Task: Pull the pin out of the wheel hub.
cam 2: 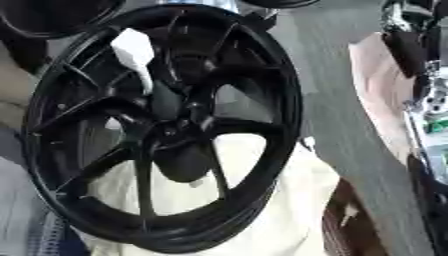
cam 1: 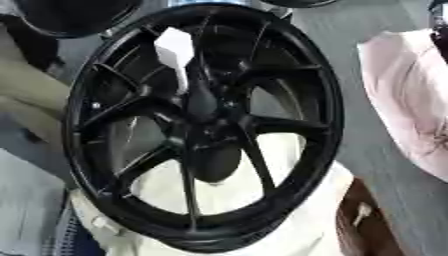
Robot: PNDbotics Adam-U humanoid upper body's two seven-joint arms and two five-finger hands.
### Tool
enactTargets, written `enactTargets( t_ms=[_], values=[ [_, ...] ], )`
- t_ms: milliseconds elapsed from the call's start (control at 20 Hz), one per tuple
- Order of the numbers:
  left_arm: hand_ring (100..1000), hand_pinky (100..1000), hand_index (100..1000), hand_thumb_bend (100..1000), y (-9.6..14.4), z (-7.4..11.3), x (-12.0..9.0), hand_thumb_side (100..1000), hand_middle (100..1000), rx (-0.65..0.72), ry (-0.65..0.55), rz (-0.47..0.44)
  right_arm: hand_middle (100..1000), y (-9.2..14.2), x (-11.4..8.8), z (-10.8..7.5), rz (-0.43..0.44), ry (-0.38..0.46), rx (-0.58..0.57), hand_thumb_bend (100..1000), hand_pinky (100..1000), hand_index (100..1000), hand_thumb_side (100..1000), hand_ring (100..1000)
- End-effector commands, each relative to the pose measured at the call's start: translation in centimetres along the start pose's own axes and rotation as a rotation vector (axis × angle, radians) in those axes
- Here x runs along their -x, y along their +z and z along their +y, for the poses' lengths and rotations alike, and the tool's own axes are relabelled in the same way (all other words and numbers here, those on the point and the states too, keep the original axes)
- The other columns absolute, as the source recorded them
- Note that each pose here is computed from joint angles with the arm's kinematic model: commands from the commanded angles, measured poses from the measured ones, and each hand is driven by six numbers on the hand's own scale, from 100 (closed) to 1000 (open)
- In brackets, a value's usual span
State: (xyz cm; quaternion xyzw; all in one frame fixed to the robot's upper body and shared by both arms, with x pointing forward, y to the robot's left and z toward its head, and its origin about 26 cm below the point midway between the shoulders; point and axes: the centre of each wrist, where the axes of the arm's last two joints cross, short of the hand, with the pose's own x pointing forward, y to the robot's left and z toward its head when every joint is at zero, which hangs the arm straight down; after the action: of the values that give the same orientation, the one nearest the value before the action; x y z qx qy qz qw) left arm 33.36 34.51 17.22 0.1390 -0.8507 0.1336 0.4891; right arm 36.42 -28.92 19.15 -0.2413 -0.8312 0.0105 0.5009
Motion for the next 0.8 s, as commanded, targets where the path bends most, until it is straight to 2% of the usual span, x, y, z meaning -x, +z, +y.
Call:
enactTargets(
  t_ms=[50, 800],
  values=[
    [719, 752, 802, 566, -0.6, 0.2, -1.24, 784, 727, 0.001, -0.014, -0.046, 814, -0.42, -1.01, -0.4, -0.037, -0.007, 0.004, 167, 879, 844, 550, 806],
    [715, 751, 794, 570, -0.55, 0.2, -1.23, 783, 728, 0.001, -0.013, -0.046, 814, -0.39, -1.02, -0.39, -0.038, -0.008, 0.003, 166, 880, 845, 551, 806]
  ],
)
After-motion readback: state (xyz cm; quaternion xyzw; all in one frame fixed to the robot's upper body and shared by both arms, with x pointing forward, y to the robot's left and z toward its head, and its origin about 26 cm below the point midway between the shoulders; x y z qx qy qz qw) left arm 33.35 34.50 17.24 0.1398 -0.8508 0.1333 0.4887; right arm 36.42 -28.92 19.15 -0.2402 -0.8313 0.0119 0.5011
